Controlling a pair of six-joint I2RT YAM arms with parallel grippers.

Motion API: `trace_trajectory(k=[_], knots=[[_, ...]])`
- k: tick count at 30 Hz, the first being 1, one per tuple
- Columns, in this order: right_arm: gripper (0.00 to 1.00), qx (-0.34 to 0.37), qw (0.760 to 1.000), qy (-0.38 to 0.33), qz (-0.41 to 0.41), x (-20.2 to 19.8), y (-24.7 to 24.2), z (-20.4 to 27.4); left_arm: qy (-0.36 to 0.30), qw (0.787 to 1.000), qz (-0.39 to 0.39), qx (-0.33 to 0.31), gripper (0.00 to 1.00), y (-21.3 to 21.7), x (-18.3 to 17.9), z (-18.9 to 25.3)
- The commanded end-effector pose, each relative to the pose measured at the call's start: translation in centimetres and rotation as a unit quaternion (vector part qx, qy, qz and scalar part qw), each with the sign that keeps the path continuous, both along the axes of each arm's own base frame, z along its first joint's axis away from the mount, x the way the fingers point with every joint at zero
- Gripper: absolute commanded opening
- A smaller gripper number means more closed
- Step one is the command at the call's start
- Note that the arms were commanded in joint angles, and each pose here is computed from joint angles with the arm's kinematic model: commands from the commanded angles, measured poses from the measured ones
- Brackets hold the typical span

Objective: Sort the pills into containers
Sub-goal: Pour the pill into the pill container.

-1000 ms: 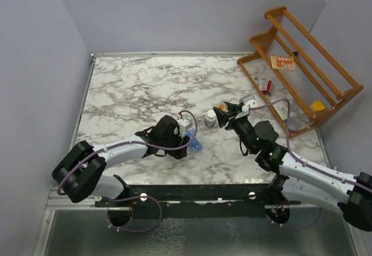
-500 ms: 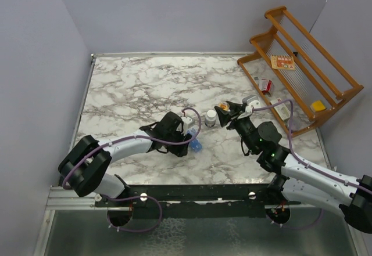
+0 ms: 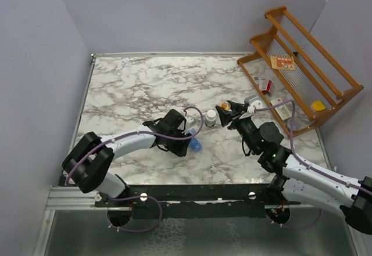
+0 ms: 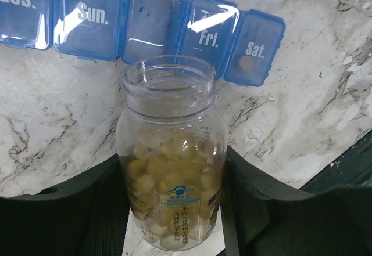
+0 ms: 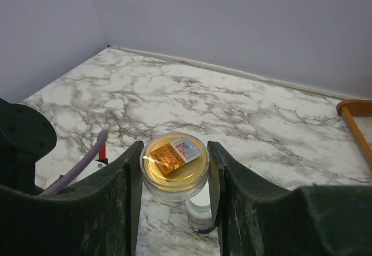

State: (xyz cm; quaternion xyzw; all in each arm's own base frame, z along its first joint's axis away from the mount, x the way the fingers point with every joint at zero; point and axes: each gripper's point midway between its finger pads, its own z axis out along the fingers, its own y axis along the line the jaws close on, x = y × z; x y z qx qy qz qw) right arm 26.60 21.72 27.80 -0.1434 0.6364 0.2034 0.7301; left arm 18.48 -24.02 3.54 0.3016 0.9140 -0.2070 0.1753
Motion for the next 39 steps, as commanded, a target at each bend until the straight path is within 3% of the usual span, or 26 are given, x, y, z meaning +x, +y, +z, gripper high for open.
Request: trace_trajectory(k=[1,39], knots=[[0.01,0.005,1.000,-0.004,-0.016,0.0,-0.9,0.3,0.022,0.999,0.001,0.027,0.00,0.4,-0.4,-0.9],[0.01,0.019,0.999,-0.017,-0.029,-0.6,-2.2,1.2,0.053,0.995,-0.023,0.084,0.00,0.5,0.3,-0.1]])
